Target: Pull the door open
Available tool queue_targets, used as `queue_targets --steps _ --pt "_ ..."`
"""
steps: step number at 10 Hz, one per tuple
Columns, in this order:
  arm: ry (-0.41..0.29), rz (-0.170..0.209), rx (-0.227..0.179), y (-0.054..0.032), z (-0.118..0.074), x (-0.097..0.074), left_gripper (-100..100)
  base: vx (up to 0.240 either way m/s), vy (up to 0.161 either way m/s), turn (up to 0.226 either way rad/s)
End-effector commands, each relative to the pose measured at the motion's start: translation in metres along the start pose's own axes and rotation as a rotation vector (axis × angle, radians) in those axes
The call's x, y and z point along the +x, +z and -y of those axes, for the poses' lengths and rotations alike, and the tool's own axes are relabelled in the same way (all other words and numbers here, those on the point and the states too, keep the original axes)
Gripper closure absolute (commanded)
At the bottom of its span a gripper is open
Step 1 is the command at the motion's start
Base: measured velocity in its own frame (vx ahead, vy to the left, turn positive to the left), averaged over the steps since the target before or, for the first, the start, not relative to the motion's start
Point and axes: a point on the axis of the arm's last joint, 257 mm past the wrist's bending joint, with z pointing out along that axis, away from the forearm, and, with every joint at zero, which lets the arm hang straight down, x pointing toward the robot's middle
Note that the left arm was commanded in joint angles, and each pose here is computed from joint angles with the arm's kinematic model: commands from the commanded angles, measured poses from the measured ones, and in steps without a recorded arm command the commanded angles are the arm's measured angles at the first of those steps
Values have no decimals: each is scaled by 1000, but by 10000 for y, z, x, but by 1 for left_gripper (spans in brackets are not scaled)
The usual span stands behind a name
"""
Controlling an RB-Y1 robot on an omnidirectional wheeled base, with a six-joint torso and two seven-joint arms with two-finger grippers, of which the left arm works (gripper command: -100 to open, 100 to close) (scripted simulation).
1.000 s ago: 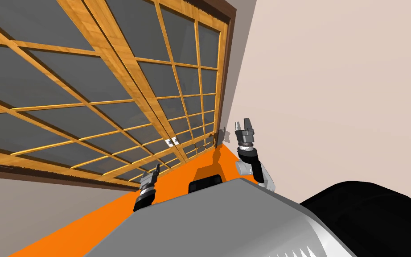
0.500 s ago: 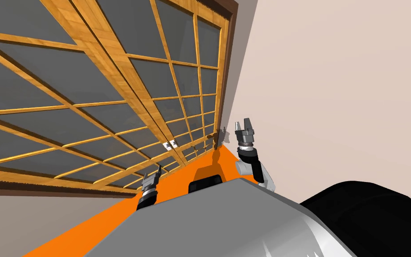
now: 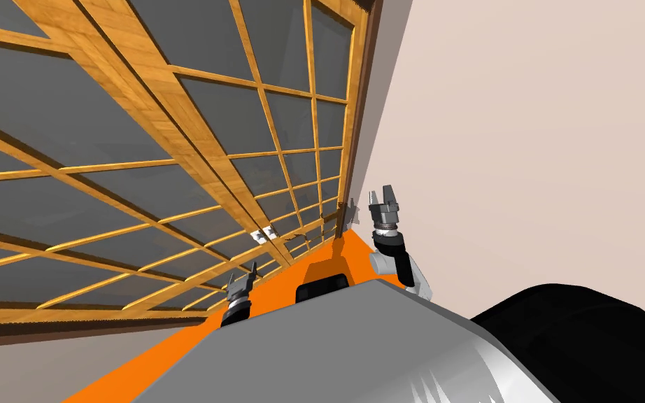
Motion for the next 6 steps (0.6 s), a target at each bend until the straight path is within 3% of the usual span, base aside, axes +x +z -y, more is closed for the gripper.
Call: queue_targets --steps 1,4,5,6 --pt "20 -10 -3 -34 47 74 -100 141 1 -41" --pt "31 -16 -4 -55 87 125 -100 133 20 -24" --pt "60 -36 -22 -129 -105 171 -100 -78 -17 93" --pt "69 -42 -27 -151 -165 182 -100 -154 -10 66"
